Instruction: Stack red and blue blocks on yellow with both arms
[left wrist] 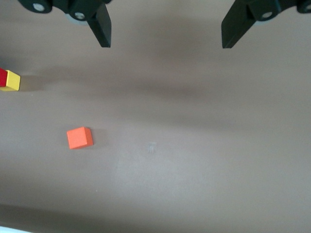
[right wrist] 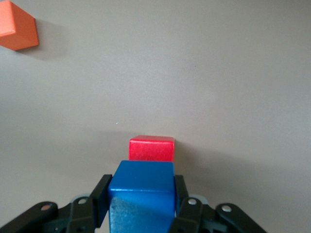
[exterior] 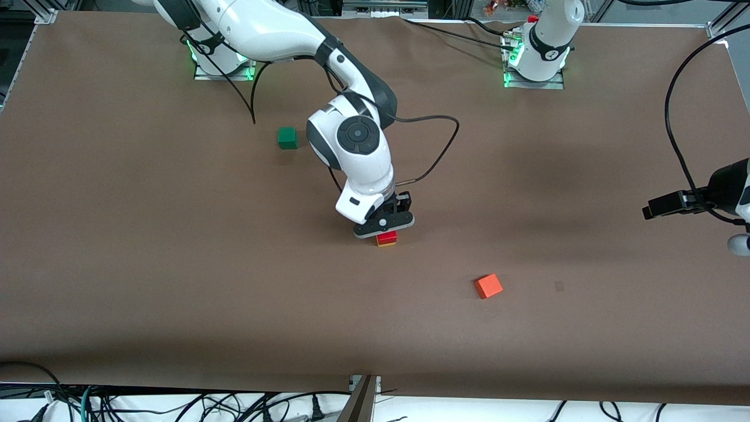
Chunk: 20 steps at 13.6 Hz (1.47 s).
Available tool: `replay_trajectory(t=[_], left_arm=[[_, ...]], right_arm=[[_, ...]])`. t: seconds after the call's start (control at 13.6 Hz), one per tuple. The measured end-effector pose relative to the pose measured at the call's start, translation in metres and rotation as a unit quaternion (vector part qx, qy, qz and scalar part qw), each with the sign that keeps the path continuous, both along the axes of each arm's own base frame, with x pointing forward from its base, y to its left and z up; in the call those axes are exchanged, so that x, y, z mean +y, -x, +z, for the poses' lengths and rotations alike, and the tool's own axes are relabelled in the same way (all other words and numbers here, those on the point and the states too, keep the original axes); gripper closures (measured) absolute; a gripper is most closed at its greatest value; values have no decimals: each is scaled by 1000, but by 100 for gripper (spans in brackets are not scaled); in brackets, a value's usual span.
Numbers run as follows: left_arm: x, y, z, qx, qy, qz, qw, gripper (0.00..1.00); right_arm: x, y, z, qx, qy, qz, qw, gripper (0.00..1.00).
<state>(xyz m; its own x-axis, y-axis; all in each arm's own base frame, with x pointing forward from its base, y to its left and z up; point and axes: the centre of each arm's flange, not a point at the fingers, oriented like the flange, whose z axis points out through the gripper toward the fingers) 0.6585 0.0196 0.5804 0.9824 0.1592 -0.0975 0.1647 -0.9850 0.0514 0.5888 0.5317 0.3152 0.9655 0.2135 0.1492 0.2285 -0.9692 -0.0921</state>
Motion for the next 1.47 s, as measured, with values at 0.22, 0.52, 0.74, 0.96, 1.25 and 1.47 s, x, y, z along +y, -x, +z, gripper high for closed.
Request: replay_trajectory(t=[0.22, 0.52, 0.74, 0.96, 1.25, 1.47], left_arm=[[-2, 23, 12, -2, -13, -2, 1000, 0], [-15, 58, 12, 6, -21, -12, 1000, 0], [-19, 70, 2, 14, -34, -19, 999, 0], [-20, 72, -2, 15, -45, -23, 999, 0], [-20, 71, -4, 16, -45, -22, 999, 0], [-19, 70, -3, 15, -45, -22, 999, 0]], right_arm=[[2, -2, -6, -1, 0, 0, 1000, 44], [2, -3, -3, -3, -2, 0, 1000, 44], [2, -3, -3, -4, -2, -1, 1000, 44], [2, -3, -3, -3, -1, -1, 1000, 44], [1, -3, -5, -3, 0, -1, 1000, 44], [0, -5, -7, -4, 1, -2, 1000, 44]])
